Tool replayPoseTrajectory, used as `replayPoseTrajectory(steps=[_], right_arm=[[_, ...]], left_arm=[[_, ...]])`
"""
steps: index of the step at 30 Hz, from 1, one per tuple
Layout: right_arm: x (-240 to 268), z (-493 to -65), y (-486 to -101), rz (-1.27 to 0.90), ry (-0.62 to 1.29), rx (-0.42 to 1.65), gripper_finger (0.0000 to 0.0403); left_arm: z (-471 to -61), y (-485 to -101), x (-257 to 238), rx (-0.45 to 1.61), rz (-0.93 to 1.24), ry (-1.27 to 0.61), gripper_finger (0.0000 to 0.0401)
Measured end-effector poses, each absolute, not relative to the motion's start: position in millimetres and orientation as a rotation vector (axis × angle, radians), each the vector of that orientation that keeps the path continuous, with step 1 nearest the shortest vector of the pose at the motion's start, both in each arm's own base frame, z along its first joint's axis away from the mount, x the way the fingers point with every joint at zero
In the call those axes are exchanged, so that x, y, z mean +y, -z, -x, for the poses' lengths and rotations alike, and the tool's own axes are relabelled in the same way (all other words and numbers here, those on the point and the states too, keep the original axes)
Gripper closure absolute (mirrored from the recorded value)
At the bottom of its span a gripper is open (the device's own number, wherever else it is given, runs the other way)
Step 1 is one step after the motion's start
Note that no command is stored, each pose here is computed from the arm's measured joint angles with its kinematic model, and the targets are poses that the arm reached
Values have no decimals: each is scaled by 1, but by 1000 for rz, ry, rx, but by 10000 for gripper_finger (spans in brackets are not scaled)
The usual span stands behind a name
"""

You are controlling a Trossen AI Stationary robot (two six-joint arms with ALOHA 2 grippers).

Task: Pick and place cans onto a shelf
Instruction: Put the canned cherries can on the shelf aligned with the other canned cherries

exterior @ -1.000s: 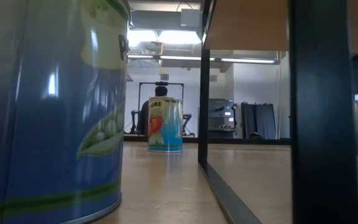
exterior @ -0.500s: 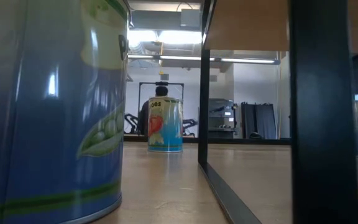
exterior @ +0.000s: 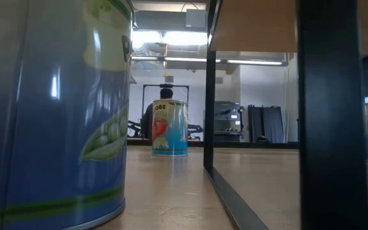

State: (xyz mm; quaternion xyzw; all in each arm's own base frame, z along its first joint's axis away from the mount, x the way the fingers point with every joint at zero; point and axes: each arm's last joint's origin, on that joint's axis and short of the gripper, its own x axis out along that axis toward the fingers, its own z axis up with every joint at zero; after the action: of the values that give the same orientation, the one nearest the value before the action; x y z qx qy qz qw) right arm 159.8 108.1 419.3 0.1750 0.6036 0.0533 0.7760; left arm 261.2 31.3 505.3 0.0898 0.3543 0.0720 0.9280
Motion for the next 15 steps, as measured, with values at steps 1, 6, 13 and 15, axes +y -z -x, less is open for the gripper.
replayPoseTrajectory(steps=[1,6,13,15], right_arm=[[112,-159,-416,-372,-122,1326,403],[127,-151,-401,-331,-130,1400,403],[146,-137,-381,-337,-105,1525,403],[150,-132,-375,-320,-95,1552,403]], left_arm=[[-262,-506,31,717,-181,-150,362],[-264,-508,32,683,-130,-171,362],[-264,-509,32,670,-105,-181,362],[-264,-509,32,669,-102,-182,362]])
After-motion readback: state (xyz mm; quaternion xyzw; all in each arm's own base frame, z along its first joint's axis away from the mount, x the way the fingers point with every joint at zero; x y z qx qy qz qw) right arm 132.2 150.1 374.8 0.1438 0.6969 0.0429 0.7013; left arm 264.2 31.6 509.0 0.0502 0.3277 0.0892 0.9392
